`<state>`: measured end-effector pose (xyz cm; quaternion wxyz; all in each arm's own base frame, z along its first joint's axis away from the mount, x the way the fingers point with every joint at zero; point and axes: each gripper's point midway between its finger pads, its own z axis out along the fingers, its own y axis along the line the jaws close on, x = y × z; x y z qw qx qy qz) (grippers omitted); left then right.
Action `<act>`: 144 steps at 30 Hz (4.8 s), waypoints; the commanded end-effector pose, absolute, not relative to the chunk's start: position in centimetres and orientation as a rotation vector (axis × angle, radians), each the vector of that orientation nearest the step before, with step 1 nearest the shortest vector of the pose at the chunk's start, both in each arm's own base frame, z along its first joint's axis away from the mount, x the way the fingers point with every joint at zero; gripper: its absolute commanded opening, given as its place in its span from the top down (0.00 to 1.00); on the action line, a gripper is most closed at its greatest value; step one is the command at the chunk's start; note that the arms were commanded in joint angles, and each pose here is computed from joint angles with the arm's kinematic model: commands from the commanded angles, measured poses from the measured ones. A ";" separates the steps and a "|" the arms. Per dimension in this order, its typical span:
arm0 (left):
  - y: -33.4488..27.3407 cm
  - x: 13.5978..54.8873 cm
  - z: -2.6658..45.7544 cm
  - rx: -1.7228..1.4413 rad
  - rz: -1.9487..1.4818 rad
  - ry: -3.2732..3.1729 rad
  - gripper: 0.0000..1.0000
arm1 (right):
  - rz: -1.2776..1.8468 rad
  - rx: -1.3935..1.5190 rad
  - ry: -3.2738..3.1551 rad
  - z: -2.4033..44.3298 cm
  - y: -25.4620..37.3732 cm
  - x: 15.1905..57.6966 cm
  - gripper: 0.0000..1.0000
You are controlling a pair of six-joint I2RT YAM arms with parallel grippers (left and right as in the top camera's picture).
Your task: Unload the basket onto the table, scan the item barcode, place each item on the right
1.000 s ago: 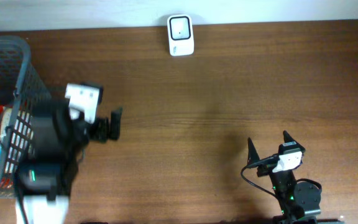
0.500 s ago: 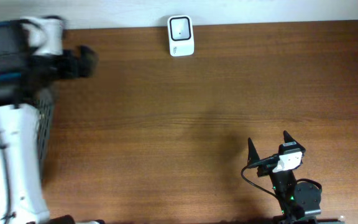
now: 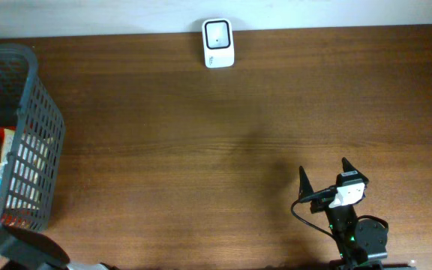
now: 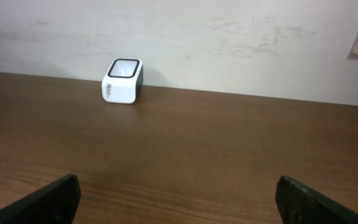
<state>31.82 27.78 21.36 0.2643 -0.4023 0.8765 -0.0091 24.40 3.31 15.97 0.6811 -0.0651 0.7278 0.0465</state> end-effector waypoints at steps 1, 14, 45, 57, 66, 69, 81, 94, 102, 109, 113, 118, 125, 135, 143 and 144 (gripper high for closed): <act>28.3 32.0 17.0 -0.954 -0.025 2.529 0.01 | 0.113 -0.142 1.638 15.7 3.3 24.4 0.02; 28.1 33.3 4.9 -0.724 -0.234 2.799 0.98 | 0.113 -0.142 1.638 15.7 3.3 24.4 0.01; -19.6 41.7 20.4 0.949 -0.586 2.647 1.00 | 0.113 -0.142 1.638 15.7 3.3 24.4 0.01; -21.7 40.6 6.6 0.940 -0.622 2.721 0.25 | 0.113 -0.142 1.638 15.7 3.3 24.4 0.01; -12.8 44.3 15.6 0.476 -0.269 2.867 0.80 | 0.113 -0.142 1.638 15.7 3.3 24.4 0.01; -13.2 42.2 14.2 0.459 -0.275 2.962 0.94 | 0.113 -0.142 1.638 15.7 3.3 24.4 0.01; -16.1 37.8 1.5 0.516 -0.400 3.050 1.00 | 0.113 -0.142 1.638 15.7 3.3 24.4 0.01; -12.9 43.8 11.3 0.385 -0.198 2.839 1.00 | 0.113 -0.142 1.638 15.7 3.3 24.4 0.01; -6.1 46.6 11.1 0.427 -0.015 2.808 0.63 | 0.113 -0.142 1.638 15.7 3.3 24.4 0.01; -5.0 47.4 11.9 0.400 -0.011 2.780 0.47 | 0.113 -0.142 1.638 15.7 3.3 24.4 0.01; -2.4 48.3 23.8 0.233 -0.002 2.559 0.33 | 0.113 -0.142 1.638 15.7 3.3 24.4 0.01; 12.0 42.1 35.5 -0.416 0.159 2.306 0.11 | 0.113 -0.142 1.638 15.7 3.3 24.4 0.01; 26.9 32.8 27.6 -1.068 0.226 2.369 0.10 | 0.113 -0.142 1.638 15.7 3.3 24.4 0.01; 28.4 29.9 13.8 -0.934 0.283 2.644 0.09 | 0.113 -0.142 1.638 15.7 3.3 24.4 0.02; 29.3 29.3 7.9 -0.817 0.259 2.809 0.06 | 0.113 -0.142 1.638 15.7 3.3 24.4 0.02; 29.3 29.3 7.0 -0.813 0.248 2.829 0.06 | 0.113 -0.142 1.638 15.7 3.3 24.4 0.01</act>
